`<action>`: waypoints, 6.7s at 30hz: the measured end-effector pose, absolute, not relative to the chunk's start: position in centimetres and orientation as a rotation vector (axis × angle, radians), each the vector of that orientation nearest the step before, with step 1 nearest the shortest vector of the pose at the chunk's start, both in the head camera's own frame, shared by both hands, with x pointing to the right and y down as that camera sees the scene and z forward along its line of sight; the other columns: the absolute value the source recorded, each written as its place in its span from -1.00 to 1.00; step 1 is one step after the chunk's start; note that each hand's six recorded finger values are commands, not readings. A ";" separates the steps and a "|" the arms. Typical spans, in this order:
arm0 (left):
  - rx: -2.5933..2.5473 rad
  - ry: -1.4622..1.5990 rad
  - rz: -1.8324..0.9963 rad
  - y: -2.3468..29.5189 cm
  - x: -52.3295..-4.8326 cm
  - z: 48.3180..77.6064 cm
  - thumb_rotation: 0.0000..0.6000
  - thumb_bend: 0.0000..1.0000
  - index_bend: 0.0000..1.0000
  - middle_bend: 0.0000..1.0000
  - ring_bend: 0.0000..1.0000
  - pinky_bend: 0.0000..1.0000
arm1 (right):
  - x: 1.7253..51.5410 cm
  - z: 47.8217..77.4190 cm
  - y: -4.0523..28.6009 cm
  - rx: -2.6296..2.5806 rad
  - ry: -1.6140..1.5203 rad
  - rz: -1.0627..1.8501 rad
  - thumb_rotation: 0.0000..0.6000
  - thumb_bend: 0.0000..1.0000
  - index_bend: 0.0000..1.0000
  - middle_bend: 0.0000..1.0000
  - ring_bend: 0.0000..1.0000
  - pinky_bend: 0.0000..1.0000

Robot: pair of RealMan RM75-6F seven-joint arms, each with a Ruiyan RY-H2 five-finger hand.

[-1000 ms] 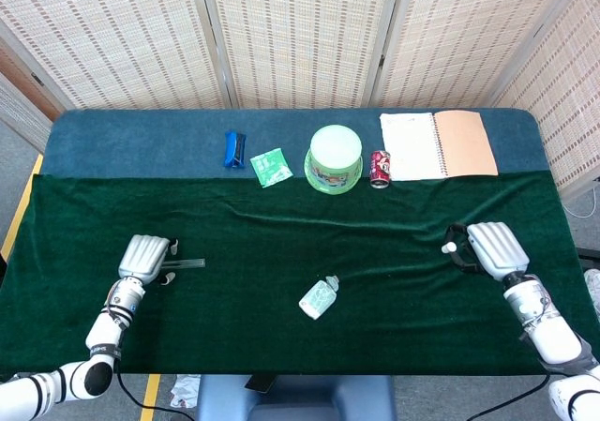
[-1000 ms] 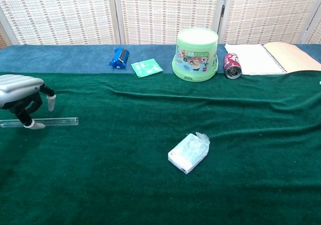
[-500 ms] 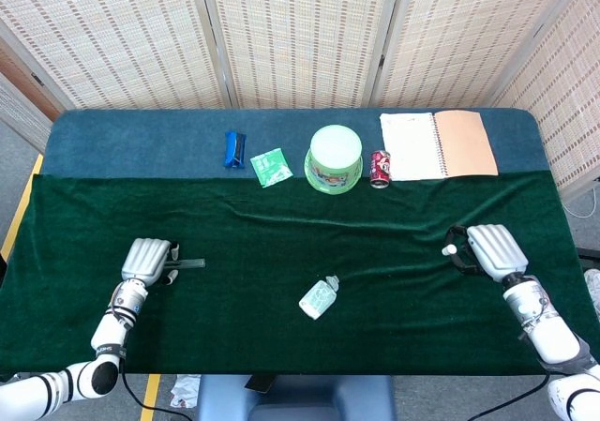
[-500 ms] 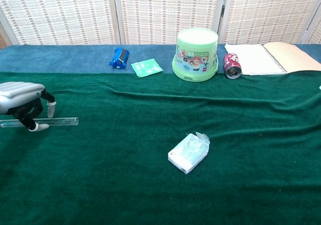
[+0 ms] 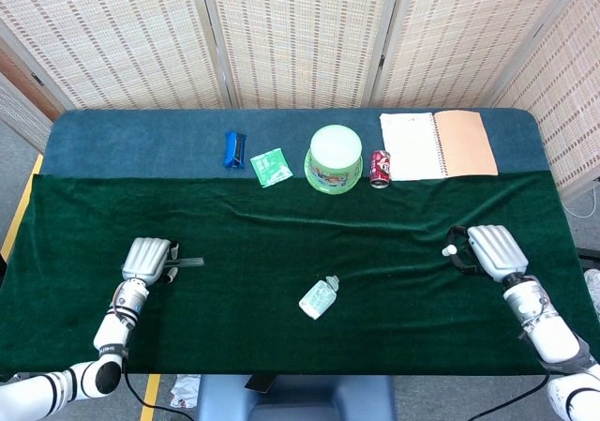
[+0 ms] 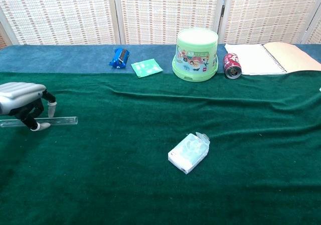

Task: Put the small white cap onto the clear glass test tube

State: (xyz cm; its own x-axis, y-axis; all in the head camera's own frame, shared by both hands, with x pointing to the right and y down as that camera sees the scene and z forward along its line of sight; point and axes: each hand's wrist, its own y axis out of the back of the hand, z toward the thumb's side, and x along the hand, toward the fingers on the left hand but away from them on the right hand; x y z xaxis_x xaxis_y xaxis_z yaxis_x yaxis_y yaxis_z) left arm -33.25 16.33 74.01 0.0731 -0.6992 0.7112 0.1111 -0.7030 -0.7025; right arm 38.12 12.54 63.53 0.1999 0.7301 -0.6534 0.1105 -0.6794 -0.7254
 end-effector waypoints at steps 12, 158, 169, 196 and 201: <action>-1.736 0.619 -1.653 16.1 -33.0 73.7 1.00 -0.10 0.33 0.81 0.73 0.76 | 37.7 63.0 12.1 -1.962 -0.813 1.476 1.00 0.28 0.38 0.90 1.00 1.00; -2.475 0.906 -1.094 15.0 -14.9 65.2 1.00 0.00 0.41 0.82 0.73 0.76 | 9.9 57.7 10.0 -2.220 -0.414 0.835 1.00 -0.23 -0.80 0.93 1.00 1.00; -2.360 0.902 -1.155 13.8 -17.9 65.4 1.00 0.00 0.40 0.82 0.73 0.76 | 12.5 56.1 8.5 -2.184 -0.515 0.858 1.00 -0.23 -0.82 0.93 1.00 1.00; -1.669 0.453 -1.464 14.0 -24.6 72.3 1.00 -0.01 0.29 0.82 0.71 0.76 | 27.6 57.7 9.7 -1.989 -0.753 1.201 1.00 -0.25 -0.87 0.91 1.00 1.00; -1.658 0.422 -1.505 14.6 -24.3 73.3 1.00 -0.01 0.01 0.82 0.71 0.76 | 29.5 58.3 10.1 -1.990 -0.797 1.248 1.00 -0.25 -0.87 0.91 1.00 1.00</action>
State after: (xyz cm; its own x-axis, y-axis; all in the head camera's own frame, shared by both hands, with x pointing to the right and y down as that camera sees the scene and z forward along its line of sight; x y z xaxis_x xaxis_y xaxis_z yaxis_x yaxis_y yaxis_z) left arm -24.29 14.59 73.25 0.2235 -0.7243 0.6523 0.2798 -0.5933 -0.7547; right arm 29.51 10.11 58.25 0.3625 0.7702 -0.5248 0.1524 -0.6045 -0.7819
